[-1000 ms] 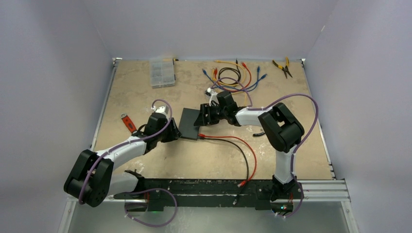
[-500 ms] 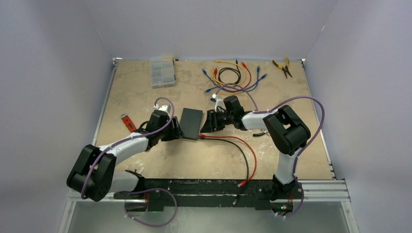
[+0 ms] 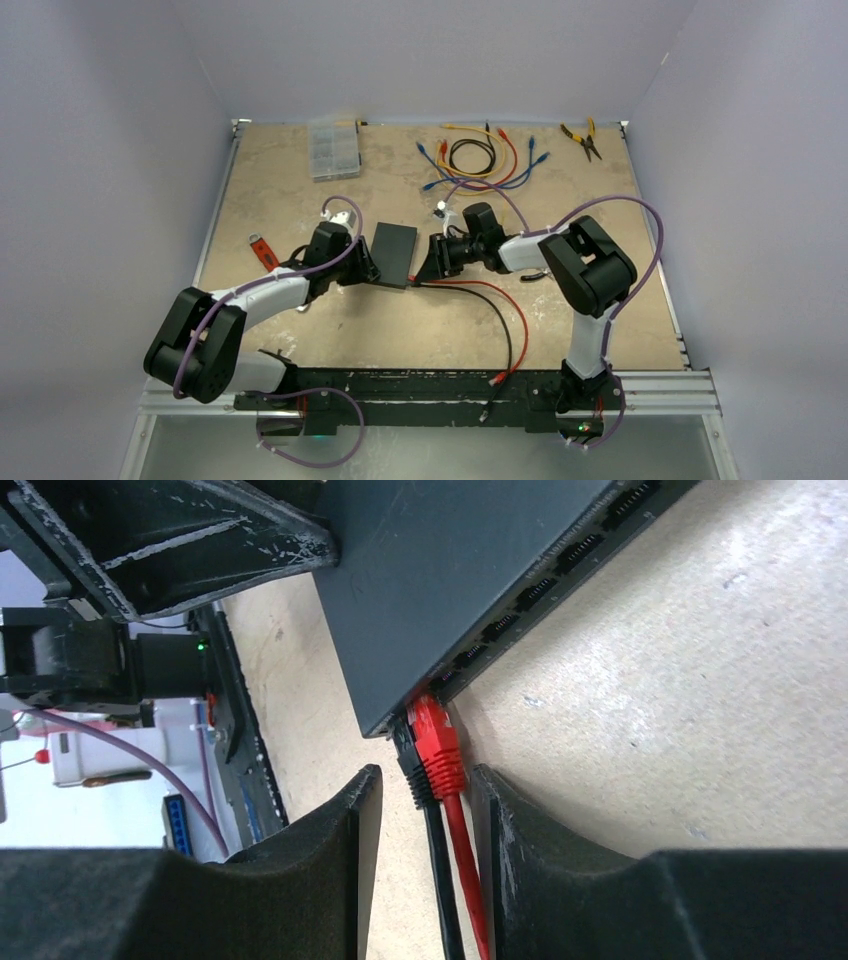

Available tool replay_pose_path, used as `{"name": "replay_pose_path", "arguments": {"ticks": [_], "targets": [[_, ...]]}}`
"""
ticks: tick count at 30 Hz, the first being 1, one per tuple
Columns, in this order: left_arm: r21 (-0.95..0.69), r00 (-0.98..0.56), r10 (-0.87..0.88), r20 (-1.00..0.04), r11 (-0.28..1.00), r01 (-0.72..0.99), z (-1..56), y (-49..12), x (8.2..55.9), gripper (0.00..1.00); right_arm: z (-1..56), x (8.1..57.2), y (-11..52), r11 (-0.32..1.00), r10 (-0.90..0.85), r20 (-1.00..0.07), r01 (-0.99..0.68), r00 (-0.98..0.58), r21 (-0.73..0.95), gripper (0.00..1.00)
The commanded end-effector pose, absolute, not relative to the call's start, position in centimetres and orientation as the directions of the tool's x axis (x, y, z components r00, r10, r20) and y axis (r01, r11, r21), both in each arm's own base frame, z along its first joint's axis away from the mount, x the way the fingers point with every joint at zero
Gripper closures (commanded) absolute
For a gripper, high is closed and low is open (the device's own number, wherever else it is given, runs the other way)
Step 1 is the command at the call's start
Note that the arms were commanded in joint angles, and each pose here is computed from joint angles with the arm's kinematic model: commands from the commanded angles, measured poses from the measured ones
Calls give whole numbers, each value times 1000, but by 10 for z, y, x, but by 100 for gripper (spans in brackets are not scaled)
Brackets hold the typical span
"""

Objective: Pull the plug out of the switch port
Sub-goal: Pull the connector from the switch port.

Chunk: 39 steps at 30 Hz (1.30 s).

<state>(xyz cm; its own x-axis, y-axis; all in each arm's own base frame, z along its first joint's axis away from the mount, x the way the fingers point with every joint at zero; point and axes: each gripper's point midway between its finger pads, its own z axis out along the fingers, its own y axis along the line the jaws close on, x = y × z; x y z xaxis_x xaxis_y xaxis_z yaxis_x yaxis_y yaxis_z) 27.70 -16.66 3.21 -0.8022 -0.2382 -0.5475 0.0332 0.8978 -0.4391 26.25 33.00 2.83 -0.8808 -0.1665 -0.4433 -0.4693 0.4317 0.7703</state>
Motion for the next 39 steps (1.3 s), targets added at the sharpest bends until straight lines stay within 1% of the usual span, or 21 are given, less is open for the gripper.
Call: {"name": "replay_pose_path", "arguments": {"ticks": [1,10,16,25,26,28,30,32,34,39], "targets": [[-410,-839,-201,-506,912,30,14,-163,263,69,10,260,330,440,-168,-399,-430,-902,788,58],[-427,-834,-204,-513,903,42,15,-166,264,74,3,270,338,434,-155,-390,-418,-907,798,59],[-429,-836,-202,-510,902,43,14,-167,262,74,1,274,341,431,-150,-386,-412,-910,803,63],[-432,-840,-204,-504,901,40,11,-166,259,76,-3,283,344,447,-136,-394,-411,-909,794,63],[-431,-840,-205,-503,901,38,11,-166,259,76,-3,284,344,448,-138,-393,-411,-909,794,64],[-429,-842,-202,-501,902,39,10,-166,258,76,-4,283,345,445,-141,-391,-411,-910,796,70],[-429,-842,-201,-501,903,39,10,-166,258,76,-5,283,345,442,-142,-388,-409,-911,798,75],[-426,-842,-202,-501,904,37,10,-165,259,76,-6,280,345,434,-150,-380,-406,-913,804,76],[-422,-841,-202,-501,906,34,10,-164,259,77,-6,277,344,428,-155,-375,-404,-914,809,74],[-411,-845,-199,-496,911,26,7,-162,258,77,-6,269,340,417,-166,-371,-406,-914,813,63]]}}
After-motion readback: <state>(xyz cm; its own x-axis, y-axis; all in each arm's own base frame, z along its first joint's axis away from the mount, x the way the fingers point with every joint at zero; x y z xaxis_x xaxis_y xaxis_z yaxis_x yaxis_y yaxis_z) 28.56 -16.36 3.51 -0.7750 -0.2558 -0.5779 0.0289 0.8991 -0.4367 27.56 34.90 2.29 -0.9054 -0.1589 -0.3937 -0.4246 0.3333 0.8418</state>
